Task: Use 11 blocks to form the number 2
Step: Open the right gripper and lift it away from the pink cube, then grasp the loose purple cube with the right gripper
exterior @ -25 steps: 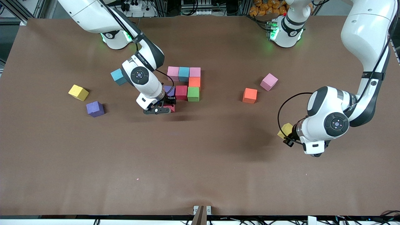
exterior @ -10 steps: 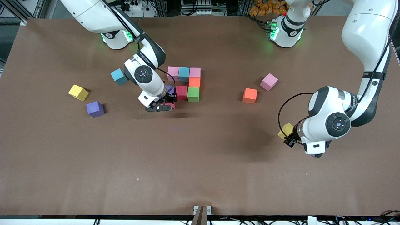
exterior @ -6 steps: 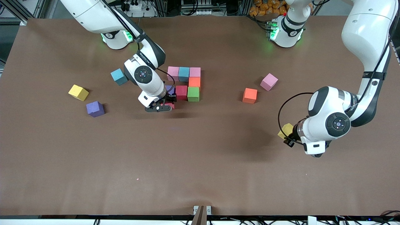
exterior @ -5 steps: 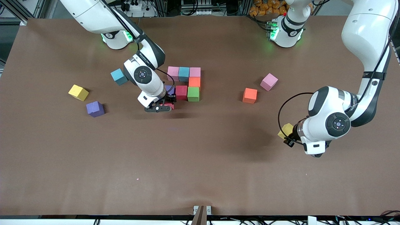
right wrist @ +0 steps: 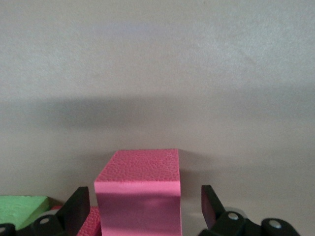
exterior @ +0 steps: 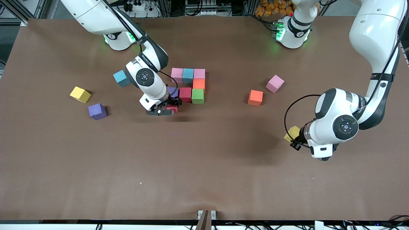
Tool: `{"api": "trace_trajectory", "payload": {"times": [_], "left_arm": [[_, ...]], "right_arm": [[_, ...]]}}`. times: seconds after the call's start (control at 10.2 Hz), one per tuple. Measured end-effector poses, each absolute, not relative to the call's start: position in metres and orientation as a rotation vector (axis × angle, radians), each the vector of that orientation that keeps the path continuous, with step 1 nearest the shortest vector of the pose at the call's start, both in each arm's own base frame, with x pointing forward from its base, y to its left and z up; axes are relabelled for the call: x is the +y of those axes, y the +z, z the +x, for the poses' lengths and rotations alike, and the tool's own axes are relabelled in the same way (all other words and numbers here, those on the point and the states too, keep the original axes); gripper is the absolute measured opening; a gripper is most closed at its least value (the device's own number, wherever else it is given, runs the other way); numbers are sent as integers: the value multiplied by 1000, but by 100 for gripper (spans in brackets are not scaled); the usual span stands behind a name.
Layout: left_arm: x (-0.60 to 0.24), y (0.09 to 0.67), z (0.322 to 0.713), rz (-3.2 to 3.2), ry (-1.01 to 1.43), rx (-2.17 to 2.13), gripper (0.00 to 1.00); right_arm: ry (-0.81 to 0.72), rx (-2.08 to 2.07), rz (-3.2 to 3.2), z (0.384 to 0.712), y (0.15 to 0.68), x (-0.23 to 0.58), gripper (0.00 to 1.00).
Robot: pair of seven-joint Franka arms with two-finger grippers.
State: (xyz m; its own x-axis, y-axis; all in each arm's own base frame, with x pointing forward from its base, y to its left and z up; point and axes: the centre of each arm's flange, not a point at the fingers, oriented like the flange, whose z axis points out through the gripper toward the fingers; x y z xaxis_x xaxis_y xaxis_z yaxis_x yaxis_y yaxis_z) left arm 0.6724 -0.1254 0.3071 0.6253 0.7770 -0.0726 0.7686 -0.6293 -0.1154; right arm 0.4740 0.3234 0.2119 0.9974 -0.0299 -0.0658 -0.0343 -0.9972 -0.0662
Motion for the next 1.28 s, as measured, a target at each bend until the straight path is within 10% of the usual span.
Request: {"api": "trace_trajectory", "payload": {"times": [1.28], "left_arm": [[-133, 314, 675, -2782, 158, -1311, 57]], "right_arm": [[60, -373, -3127, 554, 283, 137, 100]]}}
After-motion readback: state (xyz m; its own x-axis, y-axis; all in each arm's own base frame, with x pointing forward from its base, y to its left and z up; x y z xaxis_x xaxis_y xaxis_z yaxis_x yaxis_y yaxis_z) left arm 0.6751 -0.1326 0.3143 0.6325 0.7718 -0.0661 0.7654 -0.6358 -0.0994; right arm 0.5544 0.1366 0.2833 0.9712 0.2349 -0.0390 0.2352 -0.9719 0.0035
